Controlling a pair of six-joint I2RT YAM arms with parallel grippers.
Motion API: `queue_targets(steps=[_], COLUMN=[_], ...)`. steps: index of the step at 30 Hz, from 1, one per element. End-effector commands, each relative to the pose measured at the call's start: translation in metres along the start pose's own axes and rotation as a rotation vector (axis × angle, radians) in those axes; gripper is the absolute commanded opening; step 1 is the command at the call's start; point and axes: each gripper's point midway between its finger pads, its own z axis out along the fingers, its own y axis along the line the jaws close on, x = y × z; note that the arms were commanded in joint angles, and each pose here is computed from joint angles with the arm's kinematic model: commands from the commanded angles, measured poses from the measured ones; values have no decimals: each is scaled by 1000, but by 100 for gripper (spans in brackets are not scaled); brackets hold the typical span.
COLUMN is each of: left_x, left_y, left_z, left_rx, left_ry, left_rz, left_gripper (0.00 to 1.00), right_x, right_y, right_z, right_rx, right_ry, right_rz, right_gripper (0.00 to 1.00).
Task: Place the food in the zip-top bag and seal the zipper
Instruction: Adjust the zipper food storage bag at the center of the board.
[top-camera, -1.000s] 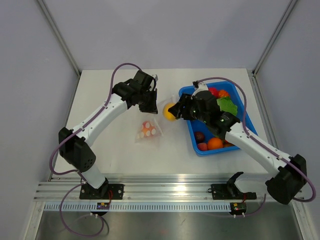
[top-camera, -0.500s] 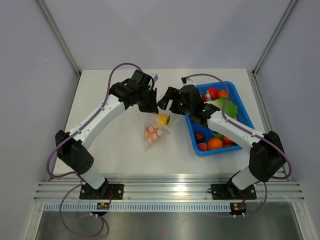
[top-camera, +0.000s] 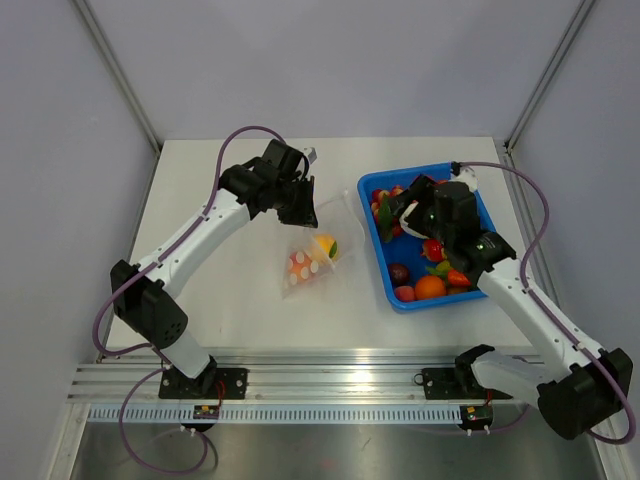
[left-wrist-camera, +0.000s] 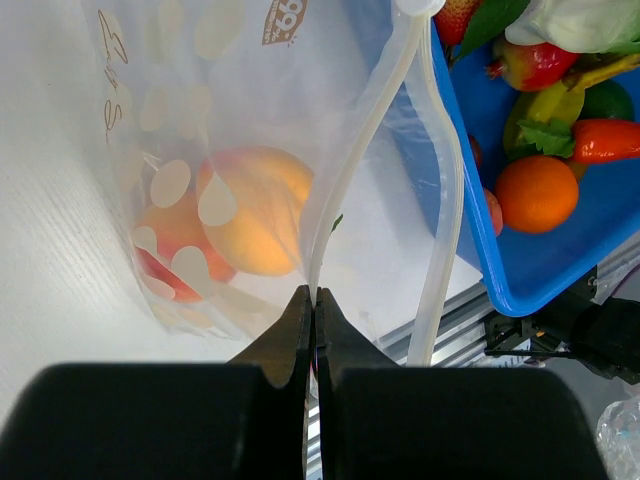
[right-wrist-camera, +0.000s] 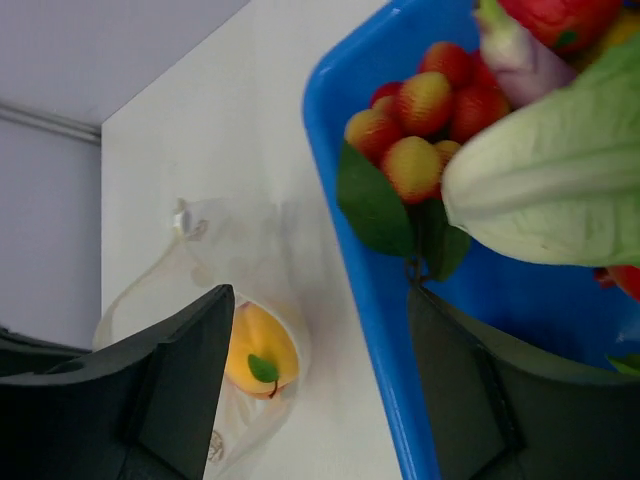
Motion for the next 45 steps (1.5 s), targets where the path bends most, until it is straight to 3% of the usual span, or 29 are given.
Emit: queue_targets(steps=[1,3,7,12,16,17,19,20,21,25,28,31,35,38,45], left_x=[-17,-18,-18,-19,-20,-20,-22,-22,-23,-46,-50,-48,-21,-11,-47], left_y=[-17,-18,-19,-19,-20,-20,-17,-17,-15,-1,16,31,49,45,14], left_z=[-17,-16,-16,-18,-23,-26,-31,-37,-40,-74,-87,-79,-17,1,-77], left_rx=[69,72,77,77,74,74,63,64,59,-17,-96,-145,-145,-126,-63], left_ry=[-83,-85,-84,-87,-94,-96,-109,-117,-121,-213,-229,-215,-71,-7,-209], left_rz=[27,26,25,25,33,37,41,42,42,50,45,45,17,11,50], left_gripper=[0,0,0,0,0,0,0,0,0,0,0,0,0,0,0], right_x=[19,33,64,83,103,104,104,99,84,30,14,42,102,103,16], right_y=[-30,-8,0,0,1,4,19,30,48,95,111,85,38,36,105], right_z=[-4,-5,3,19,36,39,41,41,38,11,-1,20,60,66,6], right_rx=[55,-68,-3,3,-13,-22,-85,-125,-168,-243,-267,-177,-34,-7,-206], right_ry=[71,154,280,335,401,403,413,397,369,237,208,289,452,470,240], right_rz=[56,43,-110,-138,-155,-159,-166,-165,-169,-221,-231,-238,-250,-254,-237], right_gripper=[75,64,63,66,57,39,24,3,0,0,0,0,0,0,0])
